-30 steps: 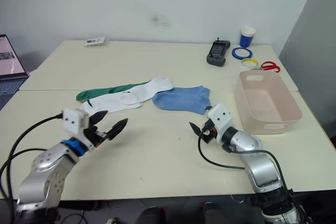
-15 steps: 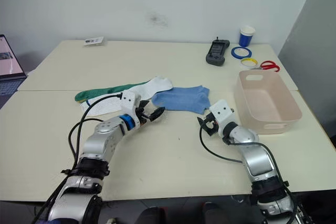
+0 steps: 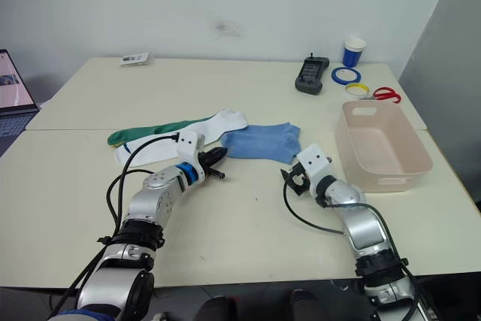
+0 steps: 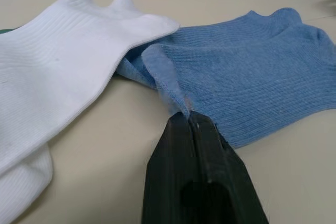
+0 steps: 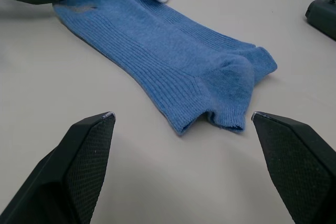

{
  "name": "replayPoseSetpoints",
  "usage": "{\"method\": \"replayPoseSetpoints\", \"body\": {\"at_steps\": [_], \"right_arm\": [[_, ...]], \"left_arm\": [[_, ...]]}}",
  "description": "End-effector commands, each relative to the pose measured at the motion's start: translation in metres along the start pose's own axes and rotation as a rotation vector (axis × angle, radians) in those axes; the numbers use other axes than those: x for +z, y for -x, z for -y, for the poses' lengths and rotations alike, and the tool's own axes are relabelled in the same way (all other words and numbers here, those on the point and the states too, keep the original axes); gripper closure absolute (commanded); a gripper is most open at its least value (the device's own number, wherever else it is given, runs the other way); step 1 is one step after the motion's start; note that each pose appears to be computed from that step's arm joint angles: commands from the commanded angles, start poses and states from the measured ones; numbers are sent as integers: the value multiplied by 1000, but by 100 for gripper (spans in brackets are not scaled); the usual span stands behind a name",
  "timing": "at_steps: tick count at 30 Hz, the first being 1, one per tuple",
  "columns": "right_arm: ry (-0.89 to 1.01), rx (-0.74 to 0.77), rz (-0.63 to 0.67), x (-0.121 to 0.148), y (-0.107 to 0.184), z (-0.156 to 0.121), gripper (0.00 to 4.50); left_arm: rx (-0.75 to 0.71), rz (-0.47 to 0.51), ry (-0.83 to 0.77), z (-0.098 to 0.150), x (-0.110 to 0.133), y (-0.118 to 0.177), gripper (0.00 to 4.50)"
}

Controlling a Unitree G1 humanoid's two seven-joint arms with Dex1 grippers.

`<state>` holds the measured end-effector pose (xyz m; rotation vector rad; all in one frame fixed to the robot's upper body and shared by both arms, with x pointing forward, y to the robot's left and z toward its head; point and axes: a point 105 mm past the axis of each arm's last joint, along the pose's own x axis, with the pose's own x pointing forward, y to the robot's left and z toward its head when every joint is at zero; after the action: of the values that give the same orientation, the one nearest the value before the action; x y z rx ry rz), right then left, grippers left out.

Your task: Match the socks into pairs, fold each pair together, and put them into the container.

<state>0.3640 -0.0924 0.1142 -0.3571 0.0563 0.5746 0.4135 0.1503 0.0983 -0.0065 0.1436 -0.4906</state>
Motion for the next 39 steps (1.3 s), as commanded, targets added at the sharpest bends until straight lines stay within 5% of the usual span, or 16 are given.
{"method": "replayPoseSetpoints", "body": {"at_steps": [1, 12, 17, 29, 39], "right_arm": [[25, -6, 60, 16, -1, 2, 0], [42, 185, 101, 25, 28, -21, 0], [-90, 243, 79, 26, 36, -28, 0], [-36, 369, -96, 3, -5, -49, 0], [-260, 378, -90, 12, -24, -71, 351]], "left_arm": [[-25, 47, 0, 7, 14, 4, 445], [-155, -129, 137, 19, -13, 100, 445], [-148, -238, 170, 11, -29, 147, 445], [-106, -276, 159, 3, -39, 164, 445], [-112, -280, 149, 8, -42, 162, 450]]}}
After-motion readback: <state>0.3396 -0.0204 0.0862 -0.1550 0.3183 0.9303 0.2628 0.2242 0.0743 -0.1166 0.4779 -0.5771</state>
